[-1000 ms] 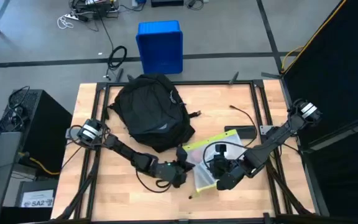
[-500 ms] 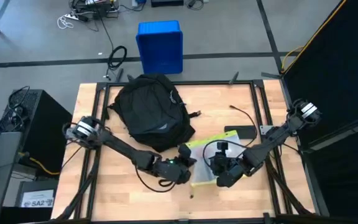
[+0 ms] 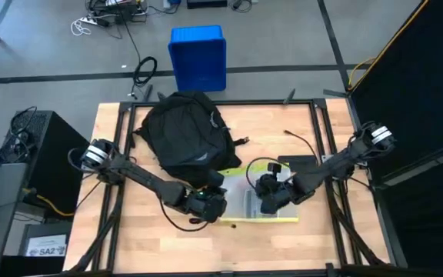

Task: Unpack backpack
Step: Open the zip lock bag

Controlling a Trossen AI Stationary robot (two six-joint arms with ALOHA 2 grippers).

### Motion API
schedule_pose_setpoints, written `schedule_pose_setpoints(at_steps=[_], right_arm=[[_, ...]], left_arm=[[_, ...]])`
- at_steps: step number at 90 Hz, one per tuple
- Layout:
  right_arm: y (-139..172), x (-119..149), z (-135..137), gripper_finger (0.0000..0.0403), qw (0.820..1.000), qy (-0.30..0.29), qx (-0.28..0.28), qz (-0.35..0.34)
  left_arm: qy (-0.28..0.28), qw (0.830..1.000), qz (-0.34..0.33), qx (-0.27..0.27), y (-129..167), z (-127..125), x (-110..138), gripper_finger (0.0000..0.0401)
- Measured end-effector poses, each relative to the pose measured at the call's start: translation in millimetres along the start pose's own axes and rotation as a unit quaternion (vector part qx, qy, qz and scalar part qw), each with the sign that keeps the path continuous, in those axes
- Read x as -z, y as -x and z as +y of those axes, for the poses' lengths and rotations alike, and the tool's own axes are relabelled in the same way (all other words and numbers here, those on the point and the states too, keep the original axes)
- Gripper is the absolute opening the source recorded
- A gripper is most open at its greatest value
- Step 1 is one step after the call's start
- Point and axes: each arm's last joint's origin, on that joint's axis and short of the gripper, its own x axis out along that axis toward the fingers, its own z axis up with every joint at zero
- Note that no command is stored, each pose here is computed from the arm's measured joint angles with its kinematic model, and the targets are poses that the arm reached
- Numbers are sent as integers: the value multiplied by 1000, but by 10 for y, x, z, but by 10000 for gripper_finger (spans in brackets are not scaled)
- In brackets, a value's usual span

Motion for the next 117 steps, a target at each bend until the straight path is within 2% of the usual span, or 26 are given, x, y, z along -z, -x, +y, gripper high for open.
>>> schedule_pose_setpoints(at_steps=[14, 30, 47, 83, 117], right_arm=[[-120, 44, -92, 121, 1000, -16, 6, 4], [-176, 50, -127, 122, 1000, -22, -2, 2], [-177, 35, -123, 119, 1000, -18, -5, -5], [-173, 33, -115, 122, 1000, -10, -6, -8], [-173, 33, -116, 123, 1000, -11, -5, -8]], left_arm=[[14, 999, 11, 27, -53, -104, 136, 0], [27, 998, 12, 51, -67, -145, 180, 0], [50, 998, 4, 49, -61, -133, 159, 0], [99, 995, -7, 24, 179, 88, 145, 0], [147, 988, -26, 29, 47, -158, 455, 0]])
